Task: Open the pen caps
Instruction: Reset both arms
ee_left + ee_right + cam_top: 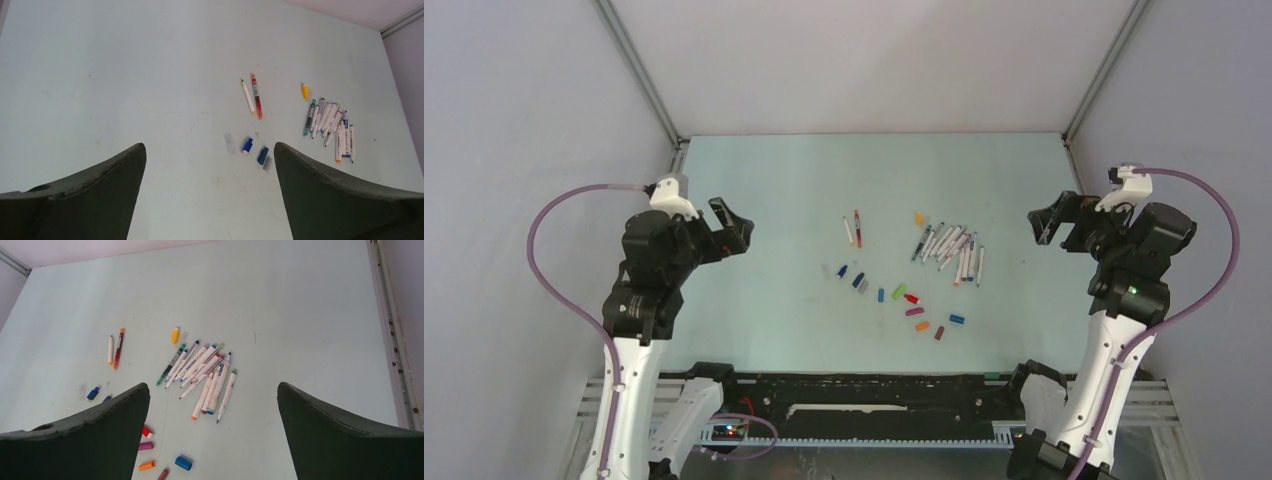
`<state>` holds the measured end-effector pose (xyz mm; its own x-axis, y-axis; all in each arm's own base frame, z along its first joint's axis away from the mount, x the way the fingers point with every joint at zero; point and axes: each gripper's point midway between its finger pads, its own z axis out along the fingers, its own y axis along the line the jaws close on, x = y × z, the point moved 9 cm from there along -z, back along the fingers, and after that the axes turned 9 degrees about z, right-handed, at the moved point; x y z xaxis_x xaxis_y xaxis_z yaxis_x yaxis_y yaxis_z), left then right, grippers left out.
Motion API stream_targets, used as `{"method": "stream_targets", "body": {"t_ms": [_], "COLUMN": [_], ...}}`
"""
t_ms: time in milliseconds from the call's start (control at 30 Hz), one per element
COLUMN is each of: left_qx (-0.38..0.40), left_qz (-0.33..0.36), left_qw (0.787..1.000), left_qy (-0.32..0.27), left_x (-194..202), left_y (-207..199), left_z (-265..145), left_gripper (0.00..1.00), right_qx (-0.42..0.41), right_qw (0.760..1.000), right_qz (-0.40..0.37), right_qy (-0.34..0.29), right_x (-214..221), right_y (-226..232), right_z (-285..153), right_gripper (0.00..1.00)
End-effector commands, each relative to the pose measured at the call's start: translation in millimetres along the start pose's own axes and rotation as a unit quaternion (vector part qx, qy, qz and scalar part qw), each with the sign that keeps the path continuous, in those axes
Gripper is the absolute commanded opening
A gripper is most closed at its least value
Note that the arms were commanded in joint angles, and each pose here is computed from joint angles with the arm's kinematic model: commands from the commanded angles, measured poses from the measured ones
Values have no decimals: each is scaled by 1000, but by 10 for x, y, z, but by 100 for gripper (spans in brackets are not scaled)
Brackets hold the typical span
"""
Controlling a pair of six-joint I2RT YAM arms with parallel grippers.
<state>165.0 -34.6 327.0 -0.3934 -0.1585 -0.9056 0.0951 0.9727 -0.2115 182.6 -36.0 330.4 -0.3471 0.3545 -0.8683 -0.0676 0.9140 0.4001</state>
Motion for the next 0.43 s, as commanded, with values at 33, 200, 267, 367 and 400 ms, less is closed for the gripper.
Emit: {"method": "stream_targets", "body": {"t_ms": [33, 200, 267, 367, 400], "left_qx": [15, 11, 9, 10, 8], "left_qz": [20, 26, 28, 31, 32], "left_qw": [999, 999, 999, 999, 999], "left_qy": [-38, -36, -37, -36, -36], "left_x": [-173, -179, -185, -177, -167], "left_y": [-40, -28, -25, -22, -15], "left_z": [-105, -95, -95, -85, -81], "left_gripper": [100, 100, 100, 100, 100], "right_qx": [-14, -19, -26, -24, -24], "right_qw": [1000, 1000, 1000, 1000, 1000], "right_qz": [-9, -8, -10, -12, -16], "right_qy": [-14, -9, -8, -8, -7], "right_x": [-50, -41, -35, -35, -32], "right_y": [79, 79, 83, 50, 38], "right_z": [-72, -72, -73, -46, -40], "right_gripper": [100, 99, 100, 100, 99]}}
